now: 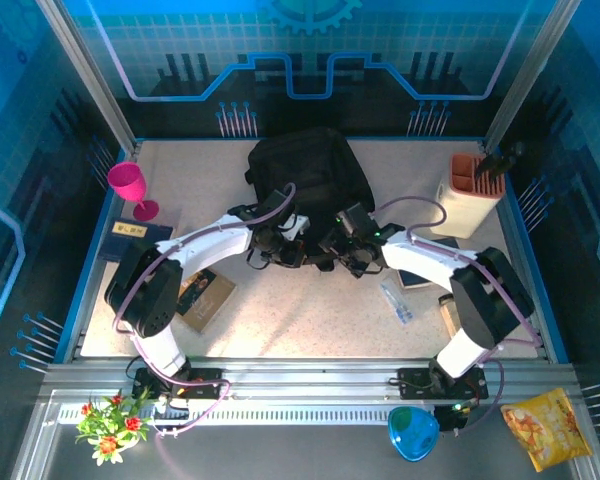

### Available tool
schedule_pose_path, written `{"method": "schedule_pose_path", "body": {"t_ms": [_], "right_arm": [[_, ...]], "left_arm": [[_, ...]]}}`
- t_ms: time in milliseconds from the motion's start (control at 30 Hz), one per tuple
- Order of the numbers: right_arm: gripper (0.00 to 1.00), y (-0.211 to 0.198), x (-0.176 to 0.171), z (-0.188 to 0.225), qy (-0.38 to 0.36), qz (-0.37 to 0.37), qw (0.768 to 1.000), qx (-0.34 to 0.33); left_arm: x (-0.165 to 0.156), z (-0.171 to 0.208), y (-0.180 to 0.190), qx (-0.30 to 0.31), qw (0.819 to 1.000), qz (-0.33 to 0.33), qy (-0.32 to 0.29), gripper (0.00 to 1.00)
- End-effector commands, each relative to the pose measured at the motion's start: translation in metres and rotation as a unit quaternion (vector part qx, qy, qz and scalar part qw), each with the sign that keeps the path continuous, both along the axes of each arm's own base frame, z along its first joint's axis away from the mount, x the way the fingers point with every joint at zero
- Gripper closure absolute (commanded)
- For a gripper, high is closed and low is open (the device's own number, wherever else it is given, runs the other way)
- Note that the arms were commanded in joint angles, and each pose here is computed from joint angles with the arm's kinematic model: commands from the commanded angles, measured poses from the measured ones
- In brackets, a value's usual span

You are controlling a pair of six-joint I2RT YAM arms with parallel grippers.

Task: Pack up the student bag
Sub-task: Unzip the student bag at the top-center of the table.

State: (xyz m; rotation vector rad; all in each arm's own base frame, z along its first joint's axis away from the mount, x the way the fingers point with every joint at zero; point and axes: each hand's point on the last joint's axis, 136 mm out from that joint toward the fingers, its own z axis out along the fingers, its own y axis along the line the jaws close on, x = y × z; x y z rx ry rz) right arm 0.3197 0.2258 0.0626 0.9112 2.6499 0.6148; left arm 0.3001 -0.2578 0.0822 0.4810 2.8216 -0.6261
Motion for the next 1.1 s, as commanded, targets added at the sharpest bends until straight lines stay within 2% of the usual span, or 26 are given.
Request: {"method": "schedule_pose_path", "body": {"t_ms": [0,133,300,400,533,767,1067], "right_arm": [[0.27,0.019,0.005,-0.002,0.014,-0.005,1.000,0.011],[0.37,0.021,0.007,-0.009,0.020,-0.005,1.000,0.008],[0.68,0.015,0.007,-0.010,0.020,-0.007,1.000,-0.001],[0.79,0.009,0.008,-0.007,0.010,-0.012,1.000,-0.002],[0.85,0.002,0.013,0.003,-0.014,-0.013,1.000,-0.007],[0.90,-0.007,0.018,0.019,-0.042,-0.011,0.999,-0.018],[0.93,-0.015,0.017,0.020,-0.038,-0.012,0.999,-0.031]], "left_arm": [[-0.008,0.012,-0.001,-0.016,1.000,-0.001,-0.006,1.00],[-0.012,0.012,0.004,-0.010,1.000,0.000,-0.010,1.00],[-0.016,0.010,0.015,0.012,1.000,0.005,-0.017,1.00],[-0.016,0.006,0.028,0.042,0.999,0.016,-0.020,1.00],[-0.020,0.000,0.044,0.083,0.996,0.019,-0.022,1.00],[-0.027,-0.018,0.075,0.173,0.985,0.013,-0.009,1.00],[-0.010,-0.012,0.091,0.236,0.971,0.028,-0.031,1.00]]}}
